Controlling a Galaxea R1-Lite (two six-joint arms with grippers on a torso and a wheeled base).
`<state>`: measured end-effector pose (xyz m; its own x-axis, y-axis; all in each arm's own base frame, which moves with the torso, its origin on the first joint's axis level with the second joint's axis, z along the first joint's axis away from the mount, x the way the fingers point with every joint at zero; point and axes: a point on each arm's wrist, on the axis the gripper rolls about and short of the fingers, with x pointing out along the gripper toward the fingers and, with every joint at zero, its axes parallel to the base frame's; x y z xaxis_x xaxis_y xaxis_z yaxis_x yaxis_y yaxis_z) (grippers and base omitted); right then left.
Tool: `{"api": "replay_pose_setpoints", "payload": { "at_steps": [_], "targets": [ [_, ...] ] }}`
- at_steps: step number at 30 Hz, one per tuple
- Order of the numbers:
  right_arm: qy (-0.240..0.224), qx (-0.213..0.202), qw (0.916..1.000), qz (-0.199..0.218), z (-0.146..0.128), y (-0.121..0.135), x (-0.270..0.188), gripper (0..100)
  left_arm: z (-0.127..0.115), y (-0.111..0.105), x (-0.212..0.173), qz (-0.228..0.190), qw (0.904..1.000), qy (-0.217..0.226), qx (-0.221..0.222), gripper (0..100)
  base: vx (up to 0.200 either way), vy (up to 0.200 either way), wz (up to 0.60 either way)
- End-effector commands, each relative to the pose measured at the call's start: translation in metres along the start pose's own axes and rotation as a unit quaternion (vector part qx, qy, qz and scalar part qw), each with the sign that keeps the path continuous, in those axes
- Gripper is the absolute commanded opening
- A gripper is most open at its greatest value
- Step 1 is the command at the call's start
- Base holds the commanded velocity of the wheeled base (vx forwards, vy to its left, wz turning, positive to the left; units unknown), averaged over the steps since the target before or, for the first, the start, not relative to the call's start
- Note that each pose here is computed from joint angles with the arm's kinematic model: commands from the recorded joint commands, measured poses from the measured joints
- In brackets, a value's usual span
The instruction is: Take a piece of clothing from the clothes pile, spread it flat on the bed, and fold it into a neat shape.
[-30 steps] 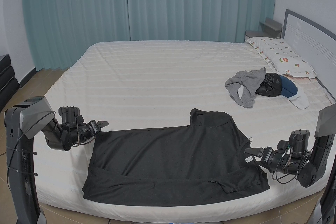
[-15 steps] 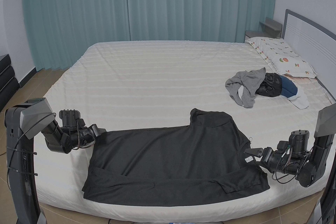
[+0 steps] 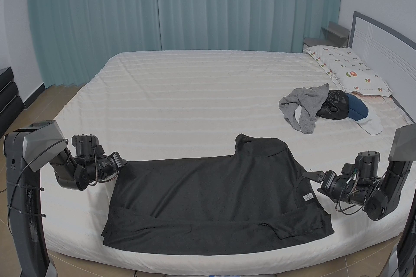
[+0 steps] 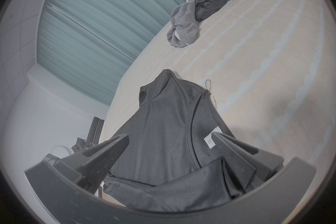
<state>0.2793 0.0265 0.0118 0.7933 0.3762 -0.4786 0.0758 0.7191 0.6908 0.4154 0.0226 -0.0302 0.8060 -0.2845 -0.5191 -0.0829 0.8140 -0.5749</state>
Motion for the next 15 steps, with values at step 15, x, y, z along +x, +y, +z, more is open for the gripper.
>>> {"api": "replay_pose_setpoints", "payload": {
  "at_steps": [15],
  "targets": [
    [0.024,-0.11,0.9926,-0.046,0.061,0.018,0.133,100,0.003,-0.002,-0.003,-0.001,0.9999,-0.006,-0.009,0,0.0,0.0,0.0]
  ]
}}
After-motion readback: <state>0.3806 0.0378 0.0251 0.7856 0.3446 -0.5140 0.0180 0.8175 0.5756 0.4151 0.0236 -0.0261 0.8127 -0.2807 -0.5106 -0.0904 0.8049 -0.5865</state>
